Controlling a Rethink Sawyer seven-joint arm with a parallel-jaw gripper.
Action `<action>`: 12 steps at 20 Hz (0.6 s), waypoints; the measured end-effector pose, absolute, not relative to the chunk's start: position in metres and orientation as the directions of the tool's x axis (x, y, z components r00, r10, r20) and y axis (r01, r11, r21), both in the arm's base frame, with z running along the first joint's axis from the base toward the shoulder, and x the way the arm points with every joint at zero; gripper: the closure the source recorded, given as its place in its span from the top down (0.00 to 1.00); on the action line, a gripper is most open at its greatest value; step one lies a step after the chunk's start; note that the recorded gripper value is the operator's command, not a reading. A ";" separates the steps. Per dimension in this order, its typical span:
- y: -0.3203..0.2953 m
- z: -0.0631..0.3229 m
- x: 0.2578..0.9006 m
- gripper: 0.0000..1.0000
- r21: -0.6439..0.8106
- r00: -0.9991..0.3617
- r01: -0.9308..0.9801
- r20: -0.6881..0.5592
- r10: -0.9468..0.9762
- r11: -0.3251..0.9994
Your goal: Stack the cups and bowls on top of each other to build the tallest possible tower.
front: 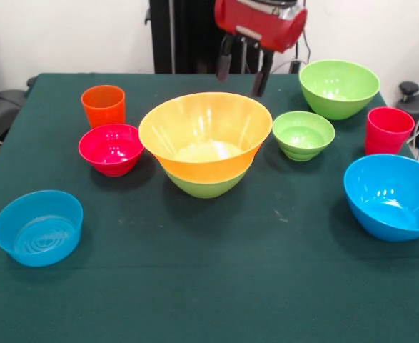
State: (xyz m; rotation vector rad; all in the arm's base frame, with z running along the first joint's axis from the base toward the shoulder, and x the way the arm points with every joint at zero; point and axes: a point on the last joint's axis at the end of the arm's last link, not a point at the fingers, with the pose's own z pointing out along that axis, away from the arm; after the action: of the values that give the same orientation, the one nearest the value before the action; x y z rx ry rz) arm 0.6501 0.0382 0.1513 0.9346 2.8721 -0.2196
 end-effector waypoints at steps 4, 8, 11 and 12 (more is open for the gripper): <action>0.041 0.137 0.659 1.00 -0.098 -0.799 0.600 -0.139 0.586 0.794; 0.052 0.125 0.659 1.00 -0.094 -0.798 0.601 -0.118 0.590 0.794; 0.066 0.119 0.657 1.00 -0.092 -0.803 0.595 -0.104 0.586 0.799; 0.070 0.117 0.657 1.00 -0.091 -0.805 0.593 -0.100 0.585 0.800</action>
State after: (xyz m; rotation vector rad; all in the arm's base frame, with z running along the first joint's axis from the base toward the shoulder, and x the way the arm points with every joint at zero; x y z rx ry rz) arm 0.6571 0.0702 0.1170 0.9561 2.9166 -0.1806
